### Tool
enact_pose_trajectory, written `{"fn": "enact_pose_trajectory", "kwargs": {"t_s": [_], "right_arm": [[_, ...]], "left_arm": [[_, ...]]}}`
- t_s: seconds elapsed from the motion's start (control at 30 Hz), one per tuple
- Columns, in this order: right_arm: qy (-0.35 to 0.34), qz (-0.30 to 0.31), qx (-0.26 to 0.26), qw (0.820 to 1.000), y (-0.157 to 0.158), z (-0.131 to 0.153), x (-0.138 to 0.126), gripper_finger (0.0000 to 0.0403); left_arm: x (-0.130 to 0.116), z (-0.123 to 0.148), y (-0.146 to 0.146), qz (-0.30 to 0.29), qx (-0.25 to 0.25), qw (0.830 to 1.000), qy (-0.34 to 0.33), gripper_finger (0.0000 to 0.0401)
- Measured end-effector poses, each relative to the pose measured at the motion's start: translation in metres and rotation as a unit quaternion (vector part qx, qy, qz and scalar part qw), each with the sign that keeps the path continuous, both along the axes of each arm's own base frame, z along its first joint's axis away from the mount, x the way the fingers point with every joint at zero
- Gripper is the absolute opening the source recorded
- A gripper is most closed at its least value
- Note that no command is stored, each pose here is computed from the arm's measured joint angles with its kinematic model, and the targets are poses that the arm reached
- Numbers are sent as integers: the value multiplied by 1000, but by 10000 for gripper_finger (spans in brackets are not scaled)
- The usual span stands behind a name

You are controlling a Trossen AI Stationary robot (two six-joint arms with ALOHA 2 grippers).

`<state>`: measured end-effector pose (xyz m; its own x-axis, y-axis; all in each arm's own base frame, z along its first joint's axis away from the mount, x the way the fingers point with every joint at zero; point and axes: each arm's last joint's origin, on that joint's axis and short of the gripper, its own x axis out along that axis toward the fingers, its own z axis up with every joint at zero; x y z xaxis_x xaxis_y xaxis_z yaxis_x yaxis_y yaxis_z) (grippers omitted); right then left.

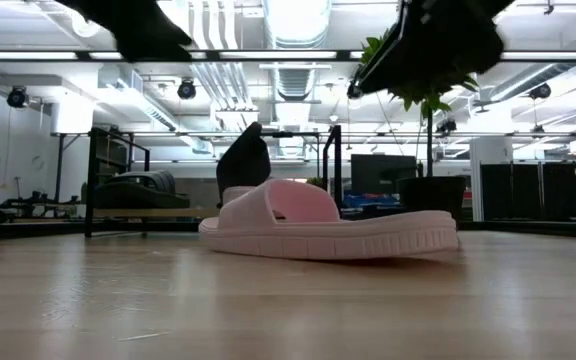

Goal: Pick and place slides into the shelf
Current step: Adjust the black slipper on the shelf

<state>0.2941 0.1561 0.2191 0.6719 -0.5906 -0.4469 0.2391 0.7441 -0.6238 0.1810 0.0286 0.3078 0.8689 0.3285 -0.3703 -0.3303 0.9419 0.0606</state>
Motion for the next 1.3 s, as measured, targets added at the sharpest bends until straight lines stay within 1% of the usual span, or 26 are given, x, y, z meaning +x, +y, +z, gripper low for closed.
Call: {"fn": "enact_pose_trajectory", "kwargs": {"t_s": [0.1,0.2,0.23,0.3,0.37,0.43,0.53,0.67,0.73,0.83,0.97,1.07,1.1,1.23,1.27,1.3], "right_arm": [[-23,-40,-30,998,-8,9,-10,178],[-48,-62,-32,996,-16,18,-22,178],[-55,-64,-28,996,-18,20,-25,178],[-63,-65,-23,996,-23,26,-33,178],[-72,-66,-16,995,-27,31,-39,178],[-78,-65,-10,995,-32,34,-48,178],[-95,-69,-2,993,-40,41,-59,178],[-115,-72,10,991,-50,48,-75,178],[-127,-75,19,989,-54,50,-82,178],[-139,-78,30,987,-60,51,-91,178],[-147,-80,36,985,-64,49,-97,178],[-151,-80,39,985,-66,47,-100,178],[-152,-80,40,984,-66,47,-100,178],[-150,-79,39,985,-66,45,-100,178],[-151,-80,39,985,-66,45,-100,178],[-149,-79,37,985,-65,45,-100,178]], "left_arm": [[22,-19,3,29,43,997,64,217],[40,-27,3,77,104,988,87,217],[46,-30,1,84,124,984,97,217],[56,-34,-4,91,158,979,97,217],[63,-33,-9,99,175,976,83,217],[69,-35,-13,115,185,973,73,217],[79,-44,-16,134,198,967,84,217],[93,-53,-16,180,217,956,80,217],[97,-57,-16,189,225,952,85,217],[103,-60,-16,194,224,952,76,217],[109,-66,-16,206,224,949,86,217],[116,-73,-16,228,226,943,87,217],[118,-76,-16,233,230,940,92,217],[127,-87,-15,272,258,920,113,217],[128,-89,-15,276,263,917,114,217],[131,-89,-15,280,260,918,105,217]]}}
